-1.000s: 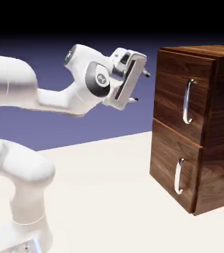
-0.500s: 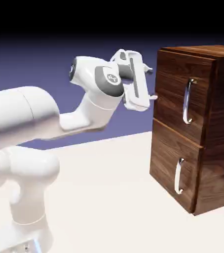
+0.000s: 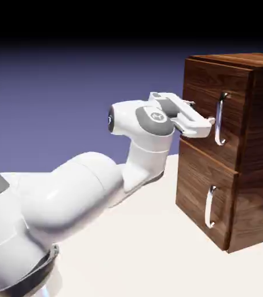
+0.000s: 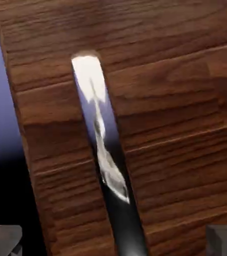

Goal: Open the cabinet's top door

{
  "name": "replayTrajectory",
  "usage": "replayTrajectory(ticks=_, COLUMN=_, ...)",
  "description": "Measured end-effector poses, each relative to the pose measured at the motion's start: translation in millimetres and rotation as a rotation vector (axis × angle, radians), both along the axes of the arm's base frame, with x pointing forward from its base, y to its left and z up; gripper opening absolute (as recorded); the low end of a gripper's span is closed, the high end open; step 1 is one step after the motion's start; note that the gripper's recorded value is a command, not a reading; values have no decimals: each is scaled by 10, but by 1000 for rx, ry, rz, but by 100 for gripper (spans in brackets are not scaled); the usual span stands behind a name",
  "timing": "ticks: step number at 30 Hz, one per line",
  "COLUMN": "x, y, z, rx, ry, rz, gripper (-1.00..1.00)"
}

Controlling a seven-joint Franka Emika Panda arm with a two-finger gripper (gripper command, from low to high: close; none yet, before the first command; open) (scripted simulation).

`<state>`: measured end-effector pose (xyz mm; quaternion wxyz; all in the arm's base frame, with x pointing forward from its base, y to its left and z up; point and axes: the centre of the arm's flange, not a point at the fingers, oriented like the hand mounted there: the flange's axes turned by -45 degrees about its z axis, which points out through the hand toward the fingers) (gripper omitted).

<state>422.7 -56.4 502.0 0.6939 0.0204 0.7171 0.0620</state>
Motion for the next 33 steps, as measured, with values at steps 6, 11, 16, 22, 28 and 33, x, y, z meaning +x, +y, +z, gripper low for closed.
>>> replayTrajectory(ticks=6, x=388, y=47, z=-194, rx=-114, ry=-37, rz=3, gripper=0)
replayTrajectory(ticks=11, x=649, y=73, z=-200, rx=-116, ry=-36, rz=3, gripper=-100)
replayTrajectory(ticks=16, x=303, y=262, z=-200, rx=-118, ry=-29, rz=-130, gripper=-100)
replayTrajectory(ticks=22, x=-56, y=533, z=-200, rx=-120, ry=-20, rz=-279, gripper=-100)
replayTrajectory(ticks=28, x=-348, y=827, z=-200, rx=-121, ry=-12, rz=-416, gripper=-100)
replayTrajectory(ticks=33, x=-545, y=1081, z=-200, rx=-122, ry=-5, rz=-522, gripper=-100)
